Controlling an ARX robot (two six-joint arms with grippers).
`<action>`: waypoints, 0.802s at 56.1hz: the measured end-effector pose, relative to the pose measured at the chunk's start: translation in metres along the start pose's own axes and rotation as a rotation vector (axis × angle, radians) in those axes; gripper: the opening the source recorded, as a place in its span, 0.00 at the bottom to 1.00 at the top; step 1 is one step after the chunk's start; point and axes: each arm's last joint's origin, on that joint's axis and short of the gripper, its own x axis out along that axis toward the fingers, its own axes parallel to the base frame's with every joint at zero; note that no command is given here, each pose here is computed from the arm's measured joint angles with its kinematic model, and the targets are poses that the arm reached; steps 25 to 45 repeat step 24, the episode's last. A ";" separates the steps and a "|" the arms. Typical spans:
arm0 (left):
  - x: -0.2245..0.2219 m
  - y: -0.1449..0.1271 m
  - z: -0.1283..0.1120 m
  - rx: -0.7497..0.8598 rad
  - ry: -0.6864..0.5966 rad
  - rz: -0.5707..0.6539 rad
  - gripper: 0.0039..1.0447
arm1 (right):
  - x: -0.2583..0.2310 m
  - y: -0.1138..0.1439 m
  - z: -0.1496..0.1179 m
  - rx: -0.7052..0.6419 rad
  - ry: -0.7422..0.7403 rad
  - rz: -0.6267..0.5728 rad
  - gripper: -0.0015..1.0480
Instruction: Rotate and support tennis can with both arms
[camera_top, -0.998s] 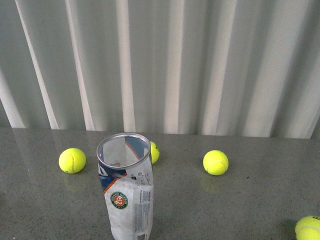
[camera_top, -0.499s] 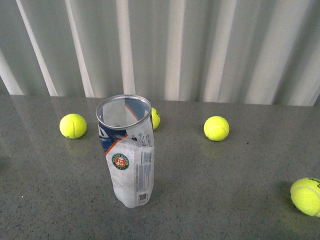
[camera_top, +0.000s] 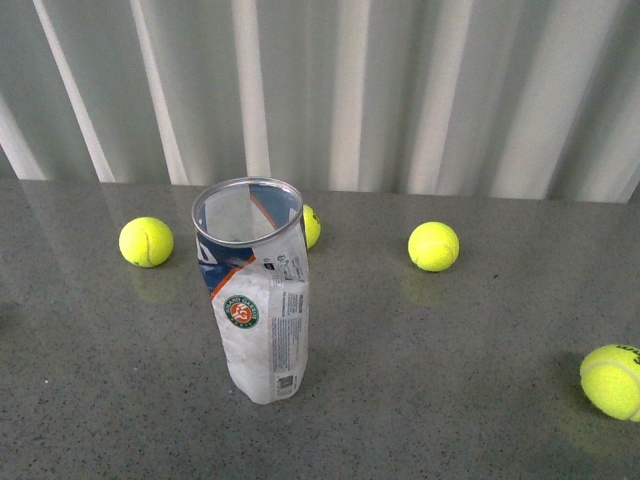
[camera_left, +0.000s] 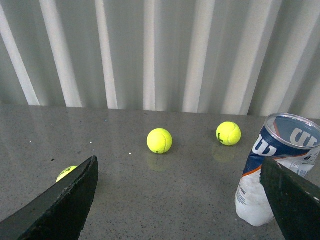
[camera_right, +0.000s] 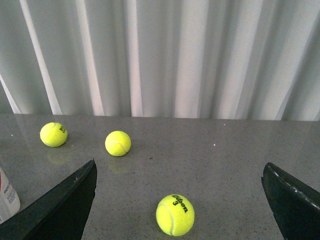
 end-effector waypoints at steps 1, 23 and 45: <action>0.000 0.000 0.000 0.000 0.000 0.000 0.94 | 0.000 0.000 0.000 0.000 0.000 0.000 0.93; 0.000 0.000 0.000 0.000 0.000 0.000 0.94 | 0.000 0.000 0.000 0.000 0.000 0.000 0.93; 0.000 0.000 0.000 0.000 0.000 0.000 0.94 | 0.000 0.000 0.000 0.000 0.000 0.000 0.93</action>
